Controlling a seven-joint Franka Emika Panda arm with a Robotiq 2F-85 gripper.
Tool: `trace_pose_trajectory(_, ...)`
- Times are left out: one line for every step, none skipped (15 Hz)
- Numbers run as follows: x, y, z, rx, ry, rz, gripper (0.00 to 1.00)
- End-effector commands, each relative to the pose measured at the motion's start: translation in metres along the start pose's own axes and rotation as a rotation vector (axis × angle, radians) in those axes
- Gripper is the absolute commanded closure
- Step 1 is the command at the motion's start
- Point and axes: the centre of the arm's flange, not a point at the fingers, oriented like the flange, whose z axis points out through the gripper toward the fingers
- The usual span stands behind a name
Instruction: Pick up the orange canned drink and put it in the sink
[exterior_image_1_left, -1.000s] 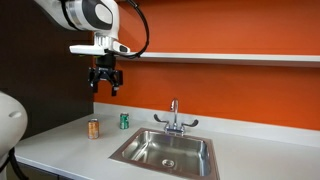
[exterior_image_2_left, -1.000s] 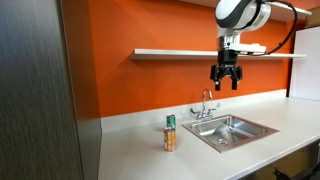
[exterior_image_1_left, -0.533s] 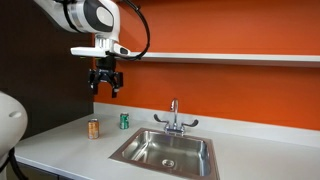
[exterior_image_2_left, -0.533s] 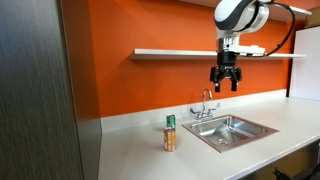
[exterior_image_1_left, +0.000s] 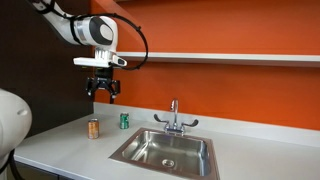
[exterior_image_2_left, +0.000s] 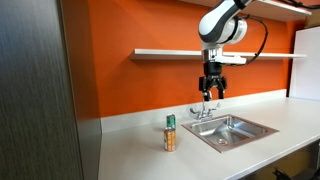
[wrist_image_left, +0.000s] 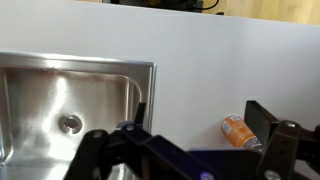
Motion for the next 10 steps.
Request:
trace_pose_trajectory(0.038, -0.021, 0.003, -0.016, -0.011, -0.088, 0.00)
trace_pose_trajectory(0.045, -0.028, 0.006, -0.021, -0.013, -0.102, 0.00)
trace_pose_trajectory(0.050, -0.035, 0.009, -0.026, -0.016, -0.112, 0.00)
trace_pose_trajectory(0.057, -0.041, 0.014, -0.027, -0.022, -0.117, 0.00)
trace_pose_trajectory(0.062, -0.046, 0.017, -0.027, -0.022, -0.127, 0.00)
trace_pose_trajectory(0.068, -0.050, 0.022, -0.025, -0.021, -0.127, 0.00)
trace_pose_trajectory(0.074, -0.054, 0.028, -0.026, -0.016, -0.124, 0.00)
trace_pose_trajectory(0.079, -0.057, 0.033, -0.030, -0.009, -0.125, 0.00)
trace_pose_trajectory(0.084, -0.059, 0.040, -0.028, -0.007, -0.117, 0.00)
trace_pose_trajectory(0.089, -0.061, 0.046, -0.026, -0.002, -0.108, 0.00)
